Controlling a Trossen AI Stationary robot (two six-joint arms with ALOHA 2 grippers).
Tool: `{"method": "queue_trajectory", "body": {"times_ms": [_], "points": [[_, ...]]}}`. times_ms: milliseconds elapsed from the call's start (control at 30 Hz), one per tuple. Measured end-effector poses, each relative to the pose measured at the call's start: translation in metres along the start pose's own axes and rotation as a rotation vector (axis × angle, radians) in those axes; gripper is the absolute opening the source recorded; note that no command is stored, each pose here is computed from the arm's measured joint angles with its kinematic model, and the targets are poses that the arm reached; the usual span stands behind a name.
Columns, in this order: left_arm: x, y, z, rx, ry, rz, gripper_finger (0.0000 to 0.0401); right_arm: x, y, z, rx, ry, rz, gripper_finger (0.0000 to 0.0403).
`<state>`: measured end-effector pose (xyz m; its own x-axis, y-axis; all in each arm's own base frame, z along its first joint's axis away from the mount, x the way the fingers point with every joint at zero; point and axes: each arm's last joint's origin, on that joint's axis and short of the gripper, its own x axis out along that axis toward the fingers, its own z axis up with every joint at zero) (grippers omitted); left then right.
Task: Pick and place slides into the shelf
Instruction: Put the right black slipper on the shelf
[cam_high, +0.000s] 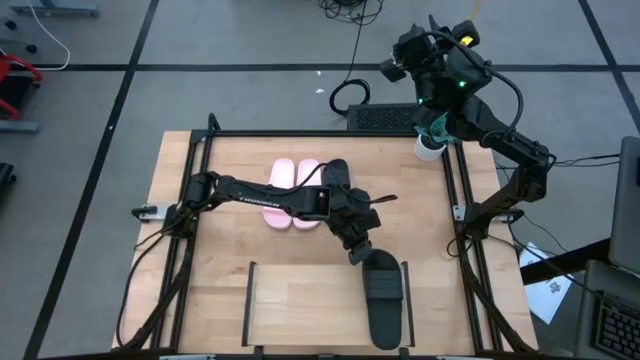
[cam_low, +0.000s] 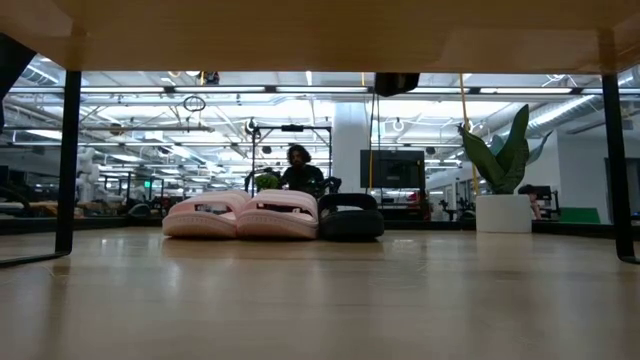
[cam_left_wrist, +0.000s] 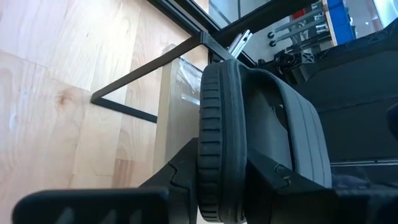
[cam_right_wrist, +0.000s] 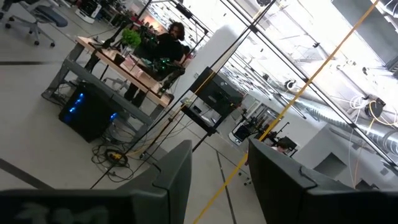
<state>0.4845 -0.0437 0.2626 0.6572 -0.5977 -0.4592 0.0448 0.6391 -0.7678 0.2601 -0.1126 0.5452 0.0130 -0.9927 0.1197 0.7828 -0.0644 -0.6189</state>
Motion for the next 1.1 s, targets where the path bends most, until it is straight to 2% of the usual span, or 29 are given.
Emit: {"method": "queue_trajectory", "body": {"times_ms": [1100], "points": [[0.0013,-0.0014,-0.0014,0.025,0.009,-0.008,0.0084,0.0000,0.0000,0.0000,0.000,0.000,0.000,0.0146]]}}
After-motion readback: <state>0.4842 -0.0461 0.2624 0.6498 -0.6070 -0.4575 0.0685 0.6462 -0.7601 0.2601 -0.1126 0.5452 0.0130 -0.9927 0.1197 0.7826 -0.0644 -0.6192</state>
